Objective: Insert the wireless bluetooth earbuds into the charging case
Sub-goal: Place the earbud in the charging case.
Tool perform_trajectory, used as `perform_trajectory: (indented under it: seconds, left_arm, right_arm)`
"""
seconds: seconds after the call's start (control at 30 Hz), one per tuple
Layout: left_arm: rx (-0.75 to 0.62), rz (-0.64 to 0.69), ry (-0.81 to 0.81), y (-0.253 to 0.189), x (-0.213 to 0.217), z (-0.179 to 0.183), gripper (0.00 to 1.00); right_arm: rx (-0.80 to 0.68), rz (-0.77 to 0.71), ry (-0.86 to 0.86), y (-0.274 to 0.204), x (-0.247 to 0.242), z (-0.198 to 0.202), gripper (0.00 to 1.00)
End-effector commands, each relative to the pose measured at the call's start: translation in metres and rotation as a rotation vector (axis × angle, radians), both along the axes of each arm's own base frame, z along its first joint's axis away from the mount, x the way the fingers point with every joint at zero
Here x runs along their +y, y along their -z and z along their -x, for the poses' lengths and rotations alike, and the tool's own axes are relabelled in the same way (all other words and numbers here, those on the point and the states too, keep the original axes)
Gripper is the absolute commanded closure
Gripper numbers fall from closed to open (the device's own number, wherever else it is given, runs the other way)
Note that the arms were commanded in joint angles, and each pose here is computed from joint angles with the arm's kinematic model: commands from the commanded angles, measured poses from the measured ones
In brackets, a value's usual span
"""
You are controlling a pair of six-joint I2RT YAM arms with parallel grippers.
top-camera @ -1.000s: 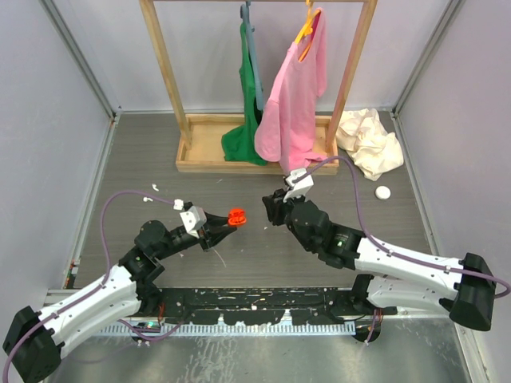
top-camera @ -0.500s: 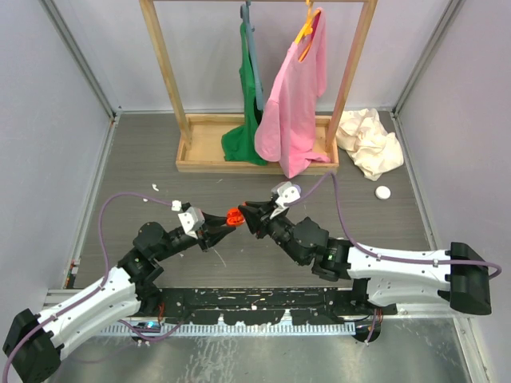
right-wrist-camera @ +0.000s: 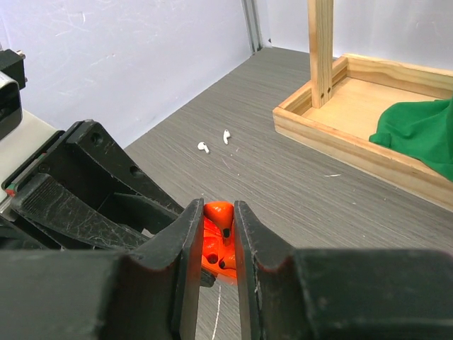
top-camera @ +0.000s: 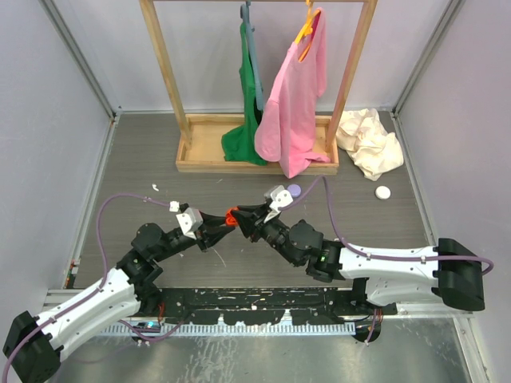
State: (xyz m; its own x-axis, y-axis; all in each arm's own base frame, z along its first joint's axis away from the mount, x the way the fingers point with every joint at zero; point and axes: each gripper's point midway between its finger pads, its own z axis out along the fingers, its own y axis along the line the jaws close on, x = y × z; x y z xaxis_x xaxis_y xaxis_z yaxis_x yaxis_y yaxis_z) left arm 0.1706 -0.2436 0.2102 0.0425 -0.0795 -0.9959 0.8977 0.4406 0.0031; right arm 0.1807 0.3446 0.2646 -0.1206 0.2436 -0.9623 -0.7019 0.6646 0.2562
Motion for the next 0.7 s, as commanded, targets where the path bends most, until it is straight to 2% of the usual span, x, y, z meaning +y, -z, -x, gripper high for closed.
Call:
perform_trajectory:
  seconds: [0.0,0.67]
  left_arm:
    - [-0.064,0.053,-0.016,-0.02,0.002,-0.001,0.94]
    - [-0.063,0.059,-0.023,-0.021,0.003,-0.002,0.95]
  right_arm:
    - [-0.02,-0.068,-0.027,-0.018,0.006,0.005,0.77]
    - [0.014,-0.025,-0.072,0.002,0.012,0.011,0.77]
